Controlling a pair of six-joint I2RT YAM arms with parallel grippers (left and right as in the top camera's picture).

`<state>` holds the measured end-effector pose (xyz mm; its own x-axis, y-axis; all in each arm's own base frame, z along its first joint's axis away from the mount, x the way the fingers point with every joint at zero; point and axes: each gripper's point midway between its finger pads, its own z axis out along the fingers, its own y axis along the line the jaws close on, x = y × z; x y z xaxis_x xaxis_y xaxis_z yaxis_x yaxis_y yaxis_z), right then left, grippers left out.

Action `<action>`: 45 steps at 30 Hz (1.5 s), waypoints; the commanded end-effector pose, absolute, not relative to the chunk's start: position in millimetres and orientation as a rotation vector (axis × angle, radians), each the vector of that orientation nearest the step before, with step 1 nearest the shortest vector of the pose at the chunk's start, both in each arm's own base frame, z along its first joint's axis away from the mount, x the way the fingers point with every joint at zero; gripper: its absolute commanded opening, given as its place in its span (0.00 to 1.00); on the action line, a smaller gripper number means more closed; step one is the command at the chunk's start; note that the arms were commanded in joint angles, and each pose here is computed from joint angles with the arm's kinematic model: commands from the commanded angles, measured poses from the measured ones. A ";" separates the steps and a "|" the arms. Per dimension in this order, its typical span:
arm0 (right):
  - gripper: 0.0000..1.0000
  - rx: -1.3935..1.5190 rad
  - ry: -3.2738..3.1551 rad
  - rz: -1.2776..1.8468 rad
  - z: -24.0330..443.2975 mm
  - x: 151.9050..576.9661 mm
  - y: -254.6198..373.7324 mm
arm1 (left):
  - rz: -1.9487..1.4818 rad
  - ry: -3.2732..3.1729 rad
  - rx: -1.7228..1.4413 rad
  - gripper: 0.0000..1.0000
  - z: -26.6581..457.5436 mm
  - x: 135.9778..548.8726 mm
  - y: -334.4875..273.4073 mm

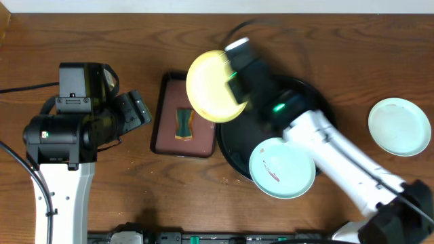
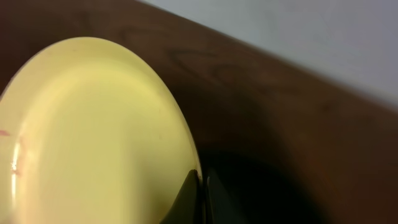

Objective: Clean dirty plates on tray and stack at the side
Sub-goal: 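Carry the yellow plate right and stack it on the green plate, then grasp the pale green plate rim with right gripper, slide it to center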

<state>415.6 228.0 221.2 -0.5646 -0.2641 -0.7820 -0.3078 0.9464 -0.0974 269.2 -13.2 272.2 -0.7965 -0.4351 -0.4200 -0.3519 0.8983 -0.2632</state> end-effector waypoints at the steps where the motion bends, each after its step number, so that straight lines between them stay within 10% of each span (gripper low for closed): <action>1: 0.01 -0.029 2.251 0.633 256.6 424.1 203.8 | -0.254 2.557 -0.573 0.84 280.1 270.7 -13.7; 10: 0.01 0.698 2.240 0.655 236.4 446.4 -16.6 | -0.254 2.557 -0.573 0.84 280.1 270.7 -13.6; 19: 0.01 1.328 2.268 0.304 160.9 356.4 -201.5 | -0.254 2.557 -0.573 0.84 280.1 270.7 -13.7; 35: 0.01 1.707 2.370 0.166 78.0 270.5 -272.9 | -0.254 2.557 -0.573 0.84 280.1 270.7 -13.7; 40: 0.47 1.661 2.374 0.239 83.3 277.8 -265.3 | -0.254 2.557 -0.573 0.84 280.1 270.7 -13.7; 45: 0.52 1.367 2.382 0.480 118.0 316.6 -225.7 | -0.254 2.557 -0.573 0.84 280.1 270.7 -13.7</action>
